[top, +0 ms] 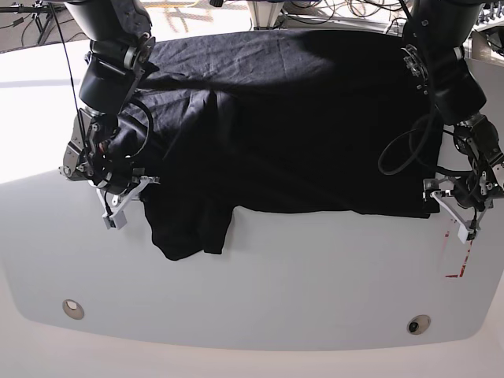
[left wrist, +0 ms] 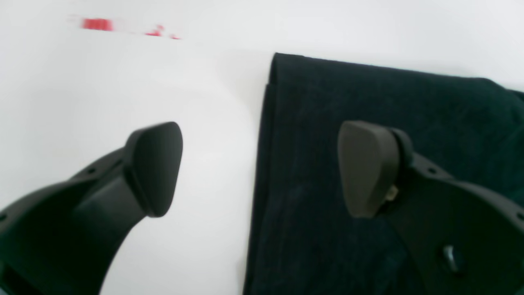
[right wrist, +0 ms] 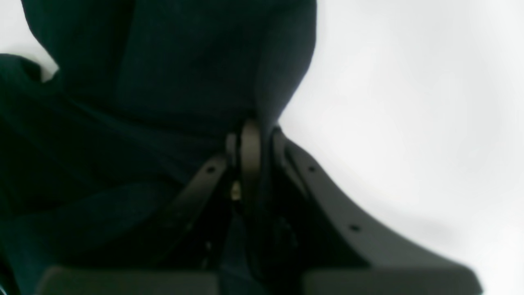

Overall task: Fold the T-shirt properly
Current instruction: 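Fold the grasped shirt edge over onto the rest with both grippers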

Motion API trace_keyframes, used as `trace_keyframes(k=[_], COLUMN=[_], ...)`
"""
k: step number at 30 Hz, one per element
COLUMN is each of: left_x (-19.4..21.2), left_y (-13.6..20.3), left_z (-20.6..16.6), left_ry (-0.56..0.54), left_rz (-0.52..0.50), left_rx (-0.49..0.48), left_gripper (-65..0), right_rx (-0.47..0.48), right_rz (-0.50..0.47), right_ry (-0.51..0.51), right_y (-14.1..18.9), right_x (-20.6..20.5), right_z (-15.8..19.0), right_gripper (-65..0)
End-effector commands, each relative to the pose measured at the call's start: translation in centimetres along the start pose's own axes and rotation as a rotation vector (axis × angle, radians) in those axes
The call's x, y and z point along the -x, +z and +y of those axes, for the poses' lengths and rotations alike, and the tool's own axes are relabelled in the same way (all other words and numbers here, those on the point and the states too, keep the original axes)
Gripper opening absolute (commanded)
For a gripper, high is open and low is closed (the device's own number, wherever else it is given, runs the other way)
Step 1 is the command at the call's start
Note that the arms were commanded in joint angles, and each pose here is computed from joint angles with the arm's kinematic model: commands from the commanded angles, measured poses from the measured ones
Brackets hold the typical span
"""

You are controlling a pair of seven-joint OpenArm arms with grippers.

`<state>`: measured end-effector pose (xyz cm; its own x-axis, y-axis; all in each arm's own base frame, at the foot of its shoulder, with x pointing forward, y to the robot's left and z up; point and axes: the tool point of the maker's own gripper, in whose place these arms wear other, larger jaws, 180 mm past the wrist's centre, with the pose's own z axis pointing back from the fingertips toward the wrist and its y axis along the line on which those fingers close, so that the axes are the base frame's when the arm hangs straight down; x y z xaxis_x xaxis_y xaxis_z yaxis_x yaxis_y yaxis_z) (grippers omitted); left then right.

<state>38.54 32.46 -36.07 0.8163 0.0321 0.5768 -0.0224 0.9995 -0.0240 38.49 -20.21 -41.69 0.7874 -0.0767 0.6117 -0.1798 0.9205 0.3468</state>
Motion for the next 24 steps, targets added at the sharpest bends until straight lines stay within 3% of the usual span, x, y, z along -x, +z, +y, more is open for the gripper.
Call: trace_keyframes(k=[1,13,19,23,24], left_x=[-1.9,0.3,0.5,0.5,0.4], left_y=[-0.1,-2.6,-3.3,-3.8,-4.0], left_z=[0.6,-0.4,-2.5,-4.6,-5.6], left_ry=[0.024,0.081,0.019,-0.058,-0.077], left_rz=[-0.043,0.0,0.021,0.033,0.034], left_rx=[0.007,0.066,0.103,0.149,0.169], left_gripper=[-8.9,-8.9,-9.2,-15.4,-21.2], right_rx=[0.012,0.018,0.025,0.028,0.028], right_rz=[-0.035,-0.036,-0.035,-0.035,-0.038], right_ry=[0.021,0.025,0.027,0.028,0.03], right_y=[0.6,0.8,1.0,1.1,1.1], right_x=[-1.8,-1.8,-1.9,-1.9,-2.0], right_z=[-0.4,-0.6,-0.9,-1.0,-1.0], right_gripper=[-62.3,-62.3,-62.3,-62.3,-62.3])
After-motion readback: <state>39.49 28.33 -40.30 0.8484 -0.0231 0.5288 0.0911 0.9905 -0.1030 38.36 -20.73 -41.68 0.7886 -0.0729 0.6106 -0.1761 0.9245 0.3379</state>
